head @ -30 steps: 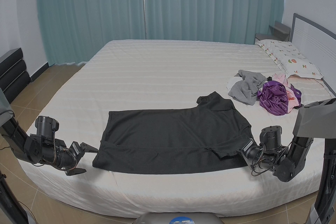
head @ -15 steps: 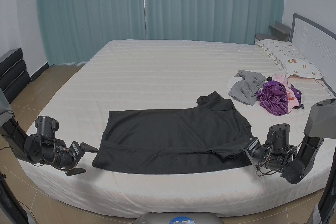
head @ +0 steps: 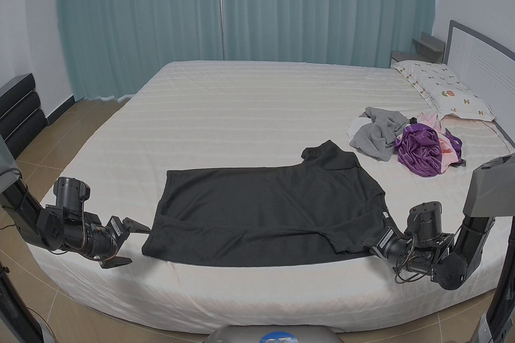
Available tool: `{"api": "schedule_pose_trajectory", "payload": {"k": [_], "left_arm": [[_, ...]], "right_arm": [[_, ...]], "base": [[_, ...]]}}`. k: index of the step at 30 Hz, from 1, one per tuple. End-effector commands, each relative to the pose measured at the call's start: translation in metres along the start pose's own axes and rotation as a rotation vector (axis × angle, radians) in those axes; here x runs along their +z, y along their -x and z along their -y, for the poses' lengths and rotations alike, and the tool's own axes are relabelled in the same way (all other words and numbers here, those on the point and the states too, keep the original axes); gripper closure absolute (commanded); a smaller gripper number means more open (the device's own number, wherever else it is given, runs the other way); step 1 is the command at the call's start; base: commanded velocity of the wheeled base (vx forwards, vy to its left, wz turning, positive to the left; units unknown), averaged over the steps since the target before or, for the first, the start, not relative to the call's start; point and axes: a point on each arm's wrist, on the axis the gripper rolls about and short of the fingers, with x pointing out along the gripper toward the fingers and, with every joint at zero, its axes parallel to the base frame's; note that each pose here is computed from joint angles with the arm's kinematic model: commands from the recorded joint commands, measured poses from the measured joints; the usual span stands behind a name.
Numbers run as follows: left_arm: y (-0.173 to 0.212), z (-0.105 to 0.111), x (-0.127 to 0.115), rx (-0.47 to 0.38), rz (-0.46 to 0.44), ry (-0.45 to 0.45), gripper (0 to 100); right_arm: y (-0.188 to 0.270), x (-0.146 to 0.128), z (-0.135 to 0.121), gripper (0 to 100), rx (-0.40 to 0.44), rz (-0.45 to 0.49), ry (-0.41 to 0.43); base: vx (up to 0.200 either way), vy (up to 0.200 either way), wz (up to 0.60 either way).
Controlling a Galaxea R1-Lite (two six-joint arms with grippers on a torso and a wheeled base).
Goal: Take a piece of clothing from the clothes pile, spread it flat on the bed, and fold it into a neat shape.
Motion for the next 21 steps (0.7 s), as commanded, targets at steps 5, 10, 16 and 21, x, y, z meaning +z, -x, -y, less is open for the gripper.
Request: {"api": "schedule_pose_trajectory", "payload": {"k": [5, 10, 16, 21], "left_arm": [[0.0, 0.0, 0.0, -0.001, 0.002, 0.0, 0], [0.001, 0.001, 0.0, -0.003, 0.004, -0.003, 0], [0.003, 0.003, 0.001, -0.009, 0.012, -0.008, 0], [0.004, 0.004, -0.001, -0.011, 0.013, -0.012, 0]], "right_arm": [[-0.003, 0.002, 0.005, 0, -0.013, 0.004, -0.002], [0.006, 0.017, -0.003, 0, 0.03, 0.059, -0.022], [0.018, 0.033, -0.009, 0, 0.072, 0.118, -0.044], [0.016, 0.032, -0.008, 0, 0.07, 0.113, -0.045]], "base": [[0.0, 0.0, 0.0], [0.0, 0.0, 0.0], [0.033, 0.0, 0.0], [0.08, 0.0, 0.0]]}}
